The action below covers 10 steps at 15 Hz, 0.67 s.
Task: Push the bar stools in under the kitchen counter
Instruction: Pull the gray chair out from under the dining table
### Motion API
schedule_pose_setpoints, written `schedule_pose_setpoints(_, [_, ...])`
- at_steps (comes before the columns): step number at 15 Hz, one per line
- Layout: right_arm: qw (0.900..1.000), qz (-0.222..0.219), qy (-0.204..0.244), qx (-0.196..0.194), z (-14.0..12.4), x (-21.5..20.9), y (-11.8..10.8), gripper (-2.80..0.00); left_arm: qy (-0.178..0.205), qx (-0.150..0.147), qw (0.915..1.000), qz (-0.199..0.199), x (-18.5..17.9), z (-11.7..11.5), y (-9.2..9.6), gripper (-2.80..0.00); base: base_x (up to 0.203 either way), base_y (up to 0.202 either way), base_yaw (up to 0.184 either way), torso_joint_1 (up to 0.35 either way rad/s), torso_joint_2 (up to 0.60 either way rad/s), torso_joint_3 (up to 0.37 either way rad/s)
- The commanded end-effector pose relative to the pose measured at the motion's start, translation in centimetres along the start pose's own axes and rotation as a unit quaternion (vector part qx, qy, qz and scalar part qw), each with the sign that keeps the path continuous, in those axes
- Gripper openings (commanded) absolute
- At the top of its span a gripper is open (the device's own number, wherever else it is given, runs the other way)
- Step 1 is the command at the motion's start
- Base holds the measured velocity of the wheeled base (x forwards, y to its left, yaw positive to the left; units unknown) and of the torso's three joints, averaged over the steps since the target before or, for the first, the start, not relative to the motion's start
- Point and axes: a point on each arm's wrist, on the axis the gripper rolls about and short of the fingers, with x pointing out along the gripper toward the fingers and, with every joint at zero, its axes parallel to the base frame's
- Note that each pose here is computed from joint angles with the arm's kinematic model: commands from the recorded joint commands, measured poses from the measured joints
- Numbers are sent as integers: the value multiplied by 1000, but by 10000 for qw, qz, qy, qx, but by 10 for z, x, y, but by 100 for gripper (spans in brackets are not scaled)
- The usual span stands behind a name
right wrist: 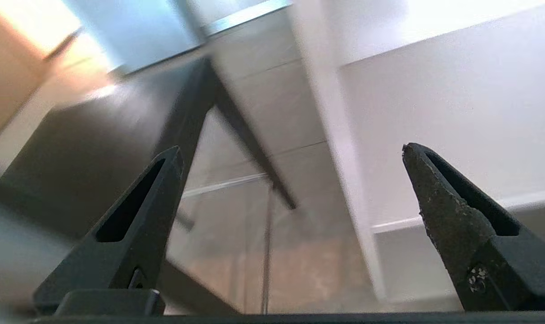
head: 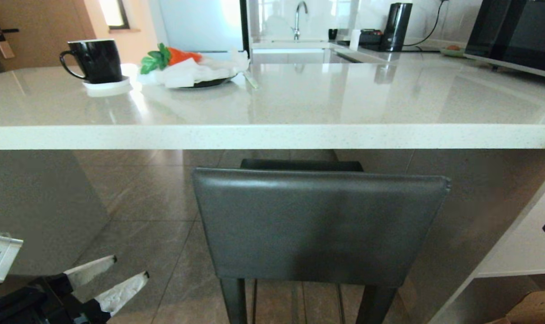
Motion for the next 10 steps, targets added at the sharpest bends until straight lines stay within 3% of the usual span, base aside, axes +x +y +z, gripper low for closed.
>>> schedule_pose_setpoints(1, [9928,1172,232,23,-17,8,-11,0,71,9,9997,-216,4,2,0,0,0,0,0,0,0,0])
schedule_pose_setpoints(4, [9715,2322,435,-198,-21,24,11,0,184,-5,9993,-312,17,7,2,0,0,0,0,0,0,0])
schedule_pose_setpoints(10, [9250,3712,641,-494,-18,55,47,0,272,112,9976,-631,55,2,19,0,0,0,0,0,0,0])
